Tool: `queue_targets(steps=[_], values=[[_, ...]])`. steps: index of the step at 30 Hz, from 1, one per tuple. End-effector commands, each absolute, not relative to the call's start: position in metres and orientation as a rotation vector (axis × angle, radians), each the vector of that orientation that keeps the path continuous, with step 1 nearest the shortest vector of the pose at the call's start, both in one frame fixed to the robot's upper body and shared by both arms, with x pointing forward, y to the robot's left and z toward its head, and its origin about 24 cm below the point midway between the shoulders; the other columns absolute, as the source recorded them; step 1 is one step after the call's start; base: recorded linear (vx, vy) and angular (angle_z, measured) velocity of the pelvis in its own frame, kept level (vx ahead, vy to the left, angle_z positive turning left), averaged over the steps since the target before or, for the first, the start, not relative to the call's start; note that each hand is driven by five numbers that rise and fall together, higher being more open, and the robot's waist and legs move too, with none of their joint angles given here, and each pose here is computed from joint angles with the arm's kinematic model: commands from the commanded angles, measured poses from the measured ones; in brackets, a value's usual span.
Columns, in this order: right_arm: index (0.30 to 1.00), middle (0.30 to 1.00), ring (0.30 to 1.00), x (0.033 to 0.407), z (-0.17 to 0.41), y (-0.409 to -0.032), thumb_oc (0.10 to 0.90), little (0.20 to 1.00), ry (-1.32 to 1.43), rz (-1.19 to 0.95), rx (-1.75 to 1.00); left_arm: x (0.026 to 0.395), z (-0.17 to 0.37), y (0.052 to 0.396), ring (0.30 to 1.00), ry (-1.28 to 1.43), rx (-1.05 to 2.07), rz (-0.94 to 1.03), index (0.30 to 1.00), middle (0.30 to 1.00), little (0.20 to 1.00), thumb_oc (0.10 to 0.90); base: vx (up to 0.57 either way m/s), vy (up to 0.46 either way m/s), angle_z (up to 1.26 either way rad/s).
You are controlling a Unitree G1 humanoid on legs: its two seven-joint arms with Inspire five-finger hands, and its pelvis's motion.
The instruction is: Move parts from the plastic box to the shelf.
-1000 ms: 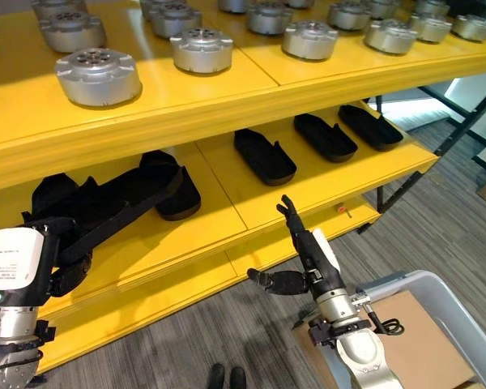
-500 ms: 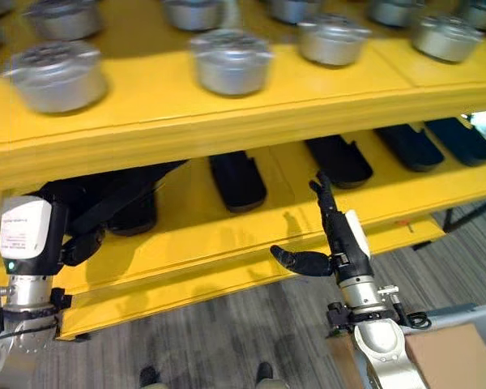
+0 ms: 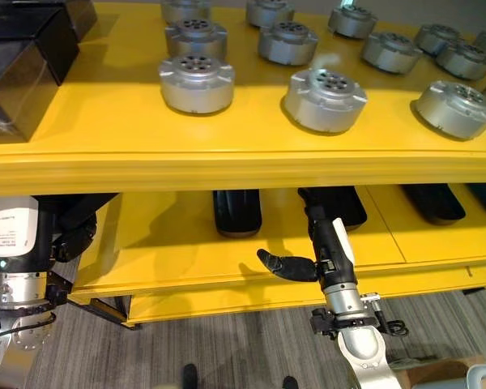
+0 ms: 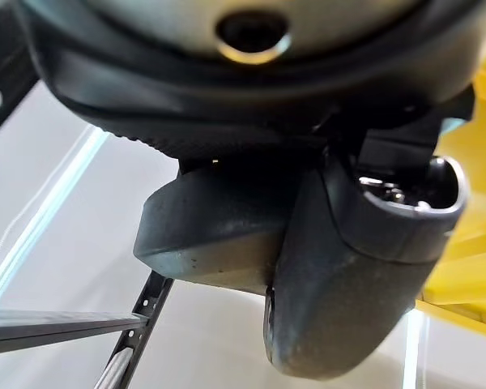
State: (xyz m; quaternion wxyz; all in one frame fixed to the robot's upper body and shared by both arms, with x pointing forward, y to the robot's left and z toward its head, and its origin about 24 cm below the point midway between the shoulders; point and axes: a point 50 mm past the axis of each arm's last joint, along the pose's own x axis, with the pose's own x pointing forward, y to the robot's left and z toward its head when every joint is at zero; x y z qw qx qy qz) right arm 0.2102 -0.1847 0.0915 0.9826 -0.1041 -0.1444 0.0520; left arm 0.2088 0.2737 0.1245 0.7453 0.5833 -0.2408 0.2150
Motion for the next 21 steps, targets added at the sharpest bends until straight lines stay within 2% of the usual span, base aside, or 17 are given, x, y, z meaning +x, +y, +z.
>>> queue_targets(steps=[1,9,21], values=[[1.000,1.000,1.000,0.223,0.135,-0.180,0.900,1.000,-0.545,0.145,-0.257,0.212,0.178,0.263,0.300,-0.845,1.208,0.616,0.300,0.300,0.300,0.400,-0.02,0.095,-0.04],[1.000,1.000,1.000,0.219,0.135,-0.183,0.900,1.000,-0.533,0.163,-0.268,0.215,0.159,0.256,0.300,-0.755,1.162,0.543,0.300,0.300,0.300,0.400,0.01,0.046,0.02],[1.000,1.000,1.000,0.211,0.134,-0.189,0.900,1.000,-0.512,0.167,-0.262,0.208,0.152,0.254,0.300,-0.708,1.168,0.474,0.300,0.300,0.300,0.400,0.00,-0.117,0.05]])
